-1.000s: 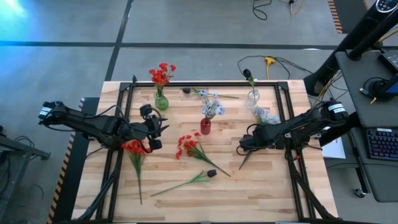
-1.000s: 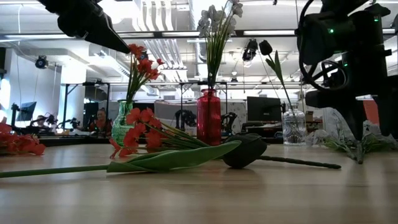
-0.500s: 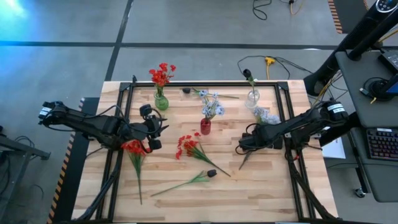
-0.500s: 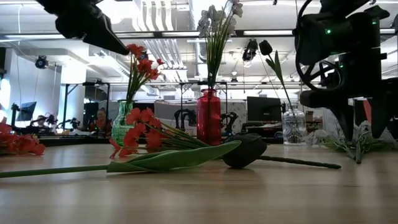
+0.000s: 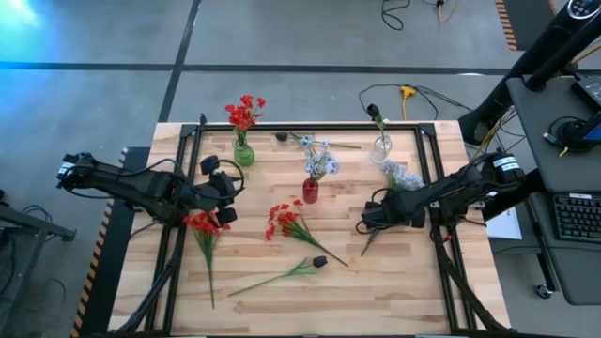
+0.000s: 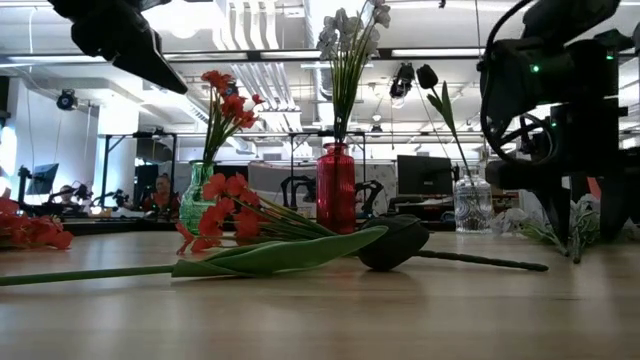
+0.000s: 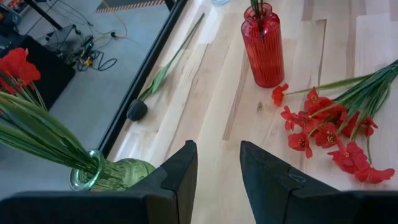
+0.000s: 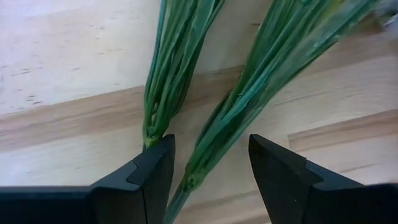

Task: Sort flowers into vase by color
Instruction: Put the right white flowers into the red vase

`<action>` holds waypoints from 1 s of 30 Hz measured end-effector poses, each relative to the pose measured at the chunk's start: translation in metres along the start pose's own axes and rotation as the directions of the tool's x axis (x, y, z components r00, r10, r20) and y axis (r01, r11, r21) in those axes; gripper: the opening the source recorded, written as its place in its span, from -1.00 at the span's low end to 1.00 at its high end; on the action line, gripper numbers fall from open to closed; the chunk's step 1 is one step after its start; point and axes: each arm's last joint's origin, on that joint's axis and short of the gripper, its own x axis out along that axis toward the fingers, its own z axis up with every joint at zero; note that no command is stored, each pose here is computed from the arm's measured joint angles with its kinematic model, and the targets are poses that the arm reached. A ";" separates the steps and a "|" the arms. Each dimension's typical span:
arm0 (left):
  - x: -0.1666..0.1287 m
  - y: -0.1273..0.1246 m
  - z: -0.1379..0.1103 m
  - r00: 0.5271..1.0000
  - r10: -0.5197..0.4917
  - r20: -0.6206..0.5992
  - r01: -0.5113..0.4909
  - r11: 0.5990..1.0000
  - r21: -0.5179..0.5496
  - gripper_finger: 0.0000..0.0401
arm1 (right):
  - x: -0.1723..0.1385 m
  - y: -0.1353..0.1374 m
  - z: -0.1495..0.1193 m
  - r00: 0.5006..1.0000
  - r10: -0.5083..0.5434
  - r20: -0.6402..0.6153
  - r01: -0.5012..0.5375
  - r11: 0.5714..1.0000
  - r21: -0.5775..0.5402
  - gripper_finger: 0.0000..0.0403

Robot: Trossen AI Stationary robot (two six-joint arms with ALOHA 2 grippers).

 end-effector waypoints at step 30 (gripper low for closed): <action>0.000 0.000 0.001 1.000 0.000 0.013 0.000 1.000 -0.006 -0.47 | 0.000 -0.006 0.001 0.998 -0.056 -0.033 0.056 0.998 -0.002 -0.90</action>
